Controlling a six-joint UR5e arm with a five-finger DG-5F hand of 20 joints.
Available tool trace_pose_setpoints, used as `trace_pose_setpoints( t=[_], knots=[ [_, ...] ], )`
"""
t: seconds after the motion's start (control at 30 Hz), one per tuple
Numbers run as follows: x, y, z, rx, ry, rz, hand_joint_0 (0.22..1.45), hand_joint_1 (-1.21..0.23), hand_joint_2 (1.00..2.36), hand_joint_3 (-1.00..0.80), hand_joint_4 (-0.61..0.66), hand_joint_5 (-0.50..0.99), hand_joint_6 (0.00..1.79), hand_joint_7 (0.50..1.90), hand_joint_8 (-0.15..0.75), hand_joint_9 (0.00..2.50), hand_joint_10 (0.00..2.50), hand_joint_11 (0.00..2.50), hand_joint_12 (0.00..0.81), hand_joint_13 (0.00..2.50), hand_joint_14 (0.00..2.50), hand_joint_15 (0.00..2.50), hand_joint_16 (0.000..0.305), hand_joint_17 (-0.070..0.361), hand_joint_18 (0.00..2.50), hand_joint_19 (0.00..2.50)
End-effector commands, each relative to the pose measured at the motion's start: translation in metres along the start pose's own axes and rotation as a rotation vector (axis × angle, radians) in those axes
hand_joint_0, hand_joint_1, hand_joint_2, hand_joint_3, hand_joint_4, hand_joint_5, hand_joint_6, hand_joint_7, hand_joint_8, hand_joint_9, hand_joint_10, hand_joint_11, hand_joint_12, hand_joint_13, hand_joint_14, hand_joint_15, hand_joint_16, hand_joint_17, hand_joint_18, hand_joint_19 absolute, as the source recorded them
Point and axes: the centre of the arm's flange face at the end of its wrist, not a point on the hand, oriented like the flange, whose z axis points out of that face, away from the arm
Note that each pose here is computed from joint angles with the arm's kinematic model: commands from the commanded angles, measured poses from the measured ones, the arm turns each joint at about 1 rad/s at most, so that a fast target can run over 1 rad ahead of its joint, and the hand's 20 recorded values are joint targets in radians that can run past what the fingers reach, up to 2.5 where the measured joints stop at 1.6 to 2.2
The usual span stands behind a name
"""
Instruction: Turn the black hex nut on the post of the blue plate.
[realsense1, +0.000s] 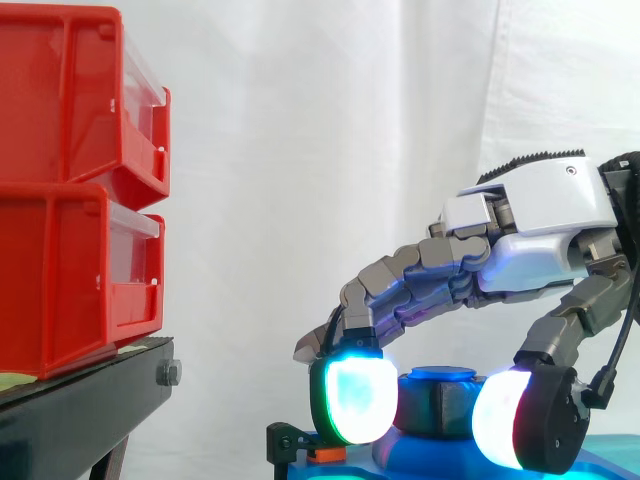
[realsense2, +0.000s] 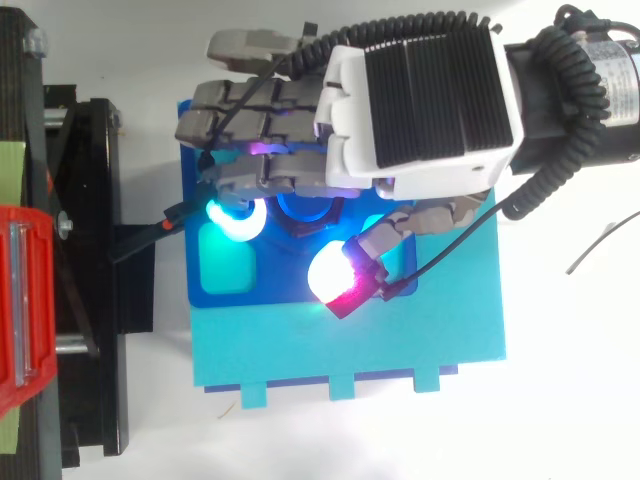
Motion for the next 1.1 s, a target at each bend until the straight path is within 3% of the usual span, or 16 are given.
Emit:
trace_pose_setpoints(
  t=[0.0,1.07],
  knots=[
    [0.0007,-0.0036,-0.0009,0.001,-0.002,-0.001,0.47,-0.79,1.00,-0.50,0.17,-0.23,0.50,1.06,0.229,0.23,0.00,0.01,0.365,0.14,0.00,0.00,0.060,0.134,0.09,0.11],
    [-0.0029,-0.0094,-0.0033,-0.011,-0.008,-0.006,0.39,-0.77,1.00,-0.50,0.22,-0.22,0.50,1.06,0.261,0.22,0.00,0.03,0.404,0.14,0.00,0.00,0.068,0.152,0.10,0.11]
  ],
)
